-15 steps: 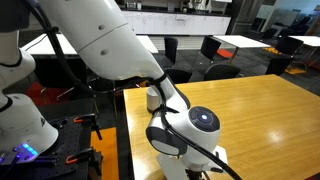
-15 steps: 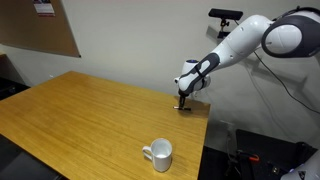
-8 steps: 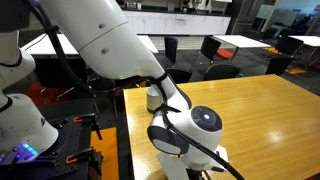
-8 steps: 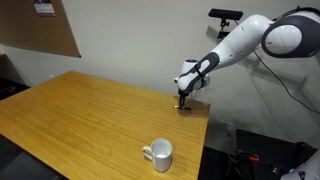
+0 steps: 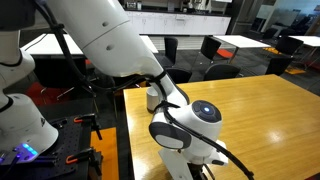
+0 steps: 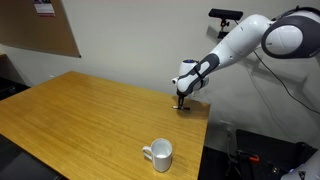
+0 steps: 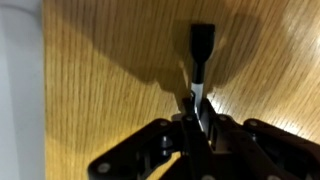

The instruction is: Put the marker inside the mug cup

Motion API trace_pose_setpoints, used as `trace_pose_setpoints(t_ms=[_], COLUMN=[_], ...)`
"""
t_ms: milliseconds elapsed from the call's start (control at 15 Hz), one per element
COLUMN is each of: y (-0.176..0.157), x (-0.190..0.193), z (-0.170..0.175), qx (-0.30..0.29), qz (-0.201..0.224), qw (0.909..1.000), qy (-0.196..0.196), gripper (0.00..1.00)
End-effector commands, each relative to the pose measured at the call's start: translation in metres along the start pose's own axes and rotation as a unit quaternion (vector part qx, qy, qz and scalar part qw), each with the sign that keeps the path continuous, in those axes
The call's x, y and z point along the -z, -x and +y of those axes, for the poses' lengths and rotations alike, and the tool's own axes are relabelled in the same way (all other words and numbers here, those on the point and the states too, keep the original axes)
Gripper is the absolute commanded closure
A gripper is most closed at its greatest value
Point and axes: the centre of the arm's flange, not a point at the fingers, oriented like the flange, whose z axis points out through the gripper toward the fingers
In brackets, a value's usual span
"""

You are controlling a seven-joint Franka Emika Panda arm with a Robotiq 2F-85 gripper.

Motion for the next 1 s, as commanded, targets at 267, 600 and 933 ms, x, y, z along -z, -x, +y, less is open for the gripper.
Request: trace_pose_setpoints(t_ms=[267, 600, 933], y=[-0.030, -0.047, -0.066], x=[0.035, 0.056, 0.073], z=[-0.024, -0.033, -0.046], qx=[0.018, 0.044, 0.055], qz=[-0.030, -0.027, -0.019], qw=[0.9990, 0.9985, 0.9982], qy=[0.029, 0.018, 0.018], gripper=[0.97, 0.97, 0.97])
